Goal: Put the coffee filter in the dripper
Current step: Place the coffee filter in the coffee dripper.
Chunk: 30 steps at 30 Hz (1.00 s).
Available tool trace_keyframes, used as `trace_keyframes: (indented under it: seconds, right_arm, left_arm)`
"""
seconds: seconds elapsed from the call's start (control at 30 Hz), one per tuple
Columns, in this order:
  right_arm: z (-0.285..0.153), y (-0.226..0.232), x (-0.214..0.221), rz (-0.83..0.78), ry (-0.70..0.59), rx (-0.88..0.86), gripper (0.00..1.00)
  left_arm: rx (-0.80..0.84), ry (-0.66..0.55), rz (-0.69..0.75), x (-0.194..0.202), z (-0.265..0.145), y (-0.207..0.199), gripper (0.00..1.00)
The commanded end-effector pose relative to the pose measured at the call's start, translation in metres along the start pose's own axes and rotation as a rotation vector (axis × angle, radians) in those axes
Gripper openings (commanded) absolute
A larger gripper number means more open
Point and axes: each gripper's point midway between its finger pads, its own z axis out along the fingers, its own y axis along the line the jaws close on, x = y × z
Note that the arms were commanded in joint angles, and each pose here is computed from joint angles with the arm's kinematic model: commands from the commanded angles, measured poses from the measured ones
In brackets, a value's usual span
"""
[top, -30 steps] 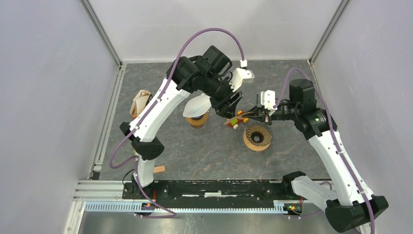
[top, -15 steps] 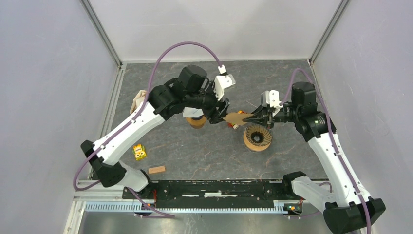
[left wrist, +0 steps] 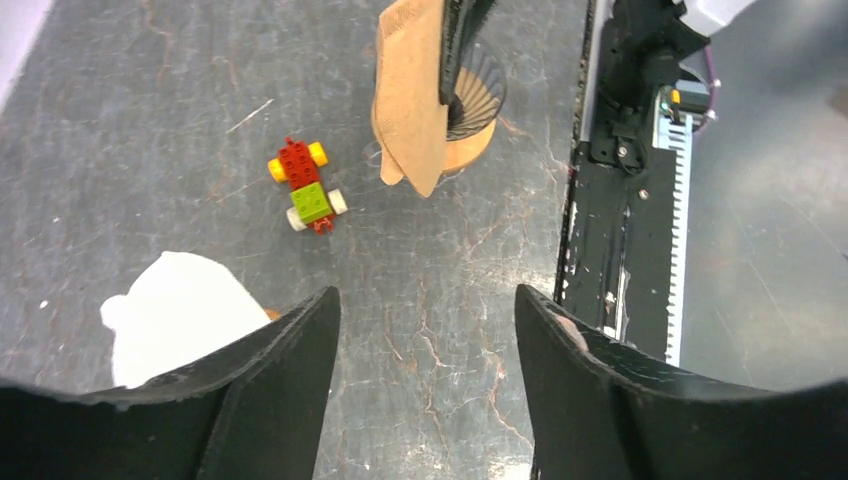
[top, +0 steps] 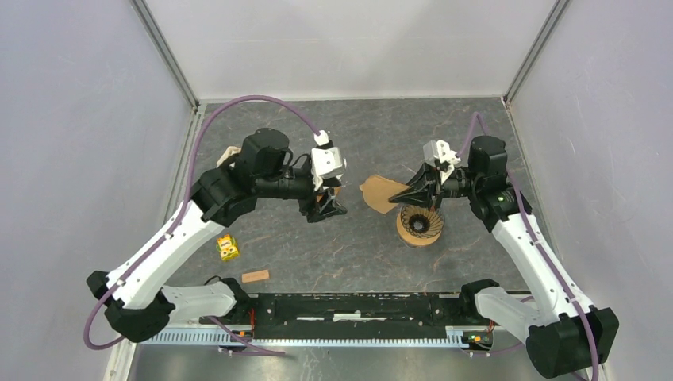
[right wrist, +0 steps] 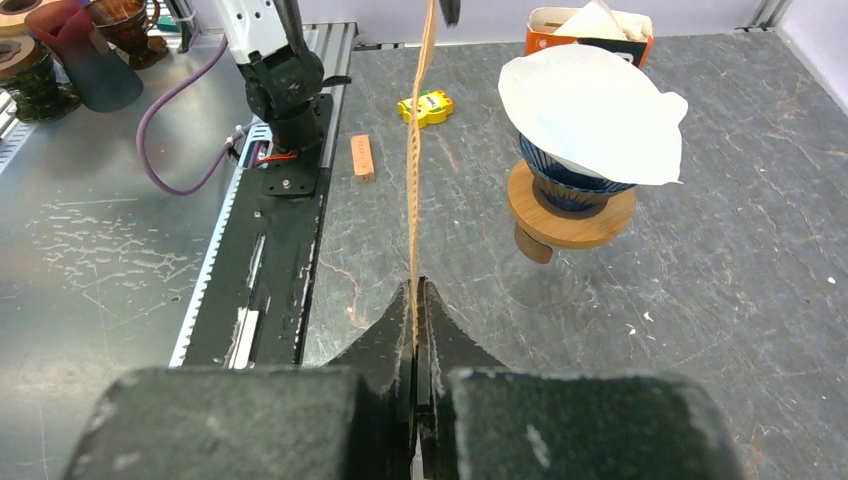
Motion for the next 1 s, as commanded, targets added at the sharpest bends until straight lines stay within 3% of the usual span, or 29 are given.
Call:
trace_keyframes:
  seconds: [0.0,0.33,0.7,0.97]
  right_arm:
    - [0.001,0.006,-0.01,-0.009,-0.045,-0.043,0.0]
    - [0.003,0.007,0.002,0.006,-0.05,-0.063,0.0]
    - [0.004,0.01,0.005,0.004,-0.06,-0.079,0.0]
    - [0.003,0.011,0.005,0.0,-0.061,-0.077,0.0]
  left_arm:
    - [0.091,-0.068,0.101,-0.011,0.017,-0.003,0.68]
    - [0.129,-0.063,0.224,-0.011,0.03,0.003,0.55]
    - [0.155,-0.122,0.201,-0.033,0.039,0.004,0.39]
    - [0.163,-0.101,0.195,-0.027,0.039,0.003,0.25]
